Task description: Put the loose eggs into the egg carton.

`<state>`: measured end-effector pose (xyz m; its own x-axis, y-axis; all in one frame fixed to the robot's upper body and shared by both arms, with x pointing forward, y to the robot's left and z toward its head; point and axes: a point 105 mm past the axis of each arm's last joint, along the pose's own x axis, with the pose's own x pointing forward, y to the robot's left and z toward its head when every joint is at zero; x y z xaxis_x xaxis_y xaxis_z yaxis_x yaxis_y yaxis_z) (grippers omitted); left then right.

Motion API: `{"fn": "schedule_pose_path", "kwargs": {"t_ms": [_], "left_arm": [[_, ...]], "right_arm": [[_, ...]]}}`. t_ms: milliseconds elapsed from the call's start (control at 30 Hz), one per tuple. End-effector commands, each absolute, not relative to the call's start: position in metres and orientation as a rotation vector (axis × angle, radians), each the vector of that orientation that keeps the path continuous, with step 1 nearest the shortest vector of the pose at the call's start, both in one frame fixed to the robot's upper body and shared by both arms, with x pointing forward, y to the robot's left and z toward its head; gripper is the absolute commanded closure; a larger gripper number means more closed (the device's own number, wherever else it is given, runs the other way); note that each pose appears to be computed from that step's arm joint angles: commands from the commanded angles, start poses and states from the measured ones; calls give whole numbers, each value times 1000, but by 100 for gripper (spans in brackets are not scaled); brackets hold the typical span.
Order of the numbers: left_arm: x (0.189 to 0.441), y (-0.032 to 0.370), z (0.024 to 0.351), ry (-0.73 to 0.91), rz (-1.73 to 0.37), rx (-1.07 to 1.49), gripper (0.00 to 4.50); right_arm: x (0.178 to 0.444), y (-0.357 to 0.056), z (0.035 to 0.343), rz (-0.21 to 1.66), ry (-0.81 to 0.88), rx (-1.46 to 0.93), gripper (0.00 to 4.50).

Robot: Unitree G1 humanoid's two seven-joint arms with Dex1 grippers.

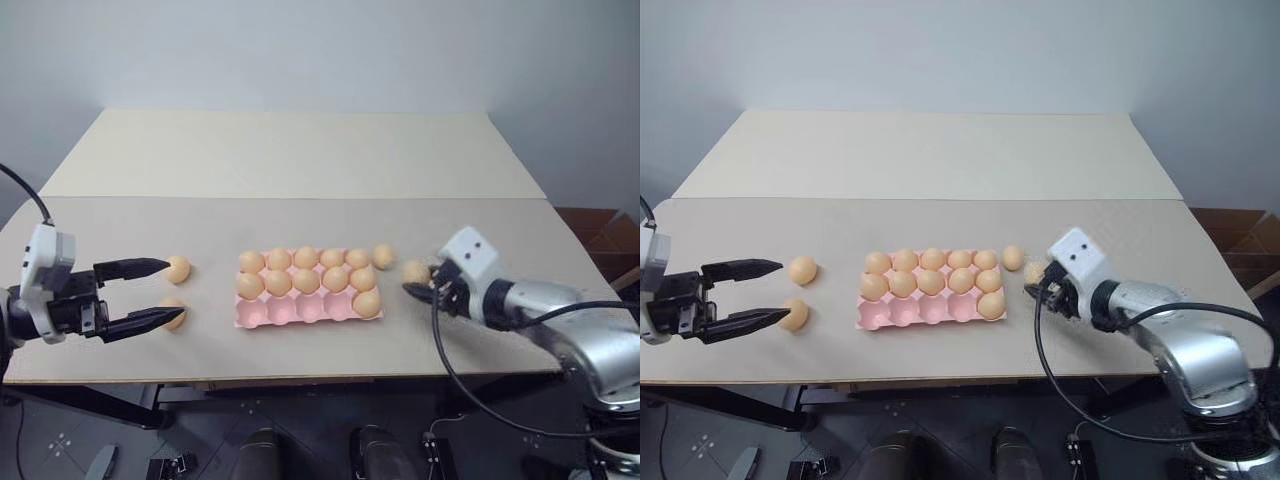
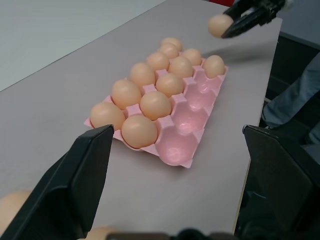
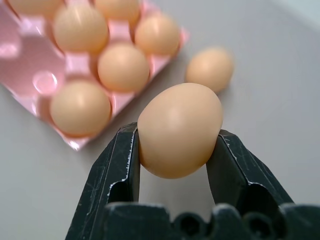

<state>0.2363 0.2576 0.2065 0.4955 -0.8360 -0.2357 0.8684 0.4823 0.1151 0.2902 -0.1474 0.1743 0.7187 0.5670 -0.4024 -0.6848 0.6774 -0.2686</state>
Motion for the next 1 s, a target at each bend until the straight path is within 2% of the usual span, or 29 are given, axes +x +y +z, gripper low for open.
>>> {"fn": "schedule_pose_path", "kwargs": {"t_ms": [33,233,367,533,633,800,1000], "left_arm": [[235,256,222,110,-1089,252,0],[238,244,223,100,-1165,239,0],[239,240,221,96,-1173,239,0],[238,240,218,98,-1164,237,0],[238,240,218,94,-1161,236,0],[240,241,215,90,-1148,245,0],[240,241,215,82,-1140,243,0]], "right_arm": [[277,-116,196,872,185,-454,264],[280,-69,180,1014,179,-489,264],[289,-63,162,989,226,-532,264],[291,-61,155,1005,250,-534,264],[289,-54,152,1030,245,-536,181],[288,-46,155,1042,225,-543,3],[286,-60,179,1001,169,-533,3]]}}
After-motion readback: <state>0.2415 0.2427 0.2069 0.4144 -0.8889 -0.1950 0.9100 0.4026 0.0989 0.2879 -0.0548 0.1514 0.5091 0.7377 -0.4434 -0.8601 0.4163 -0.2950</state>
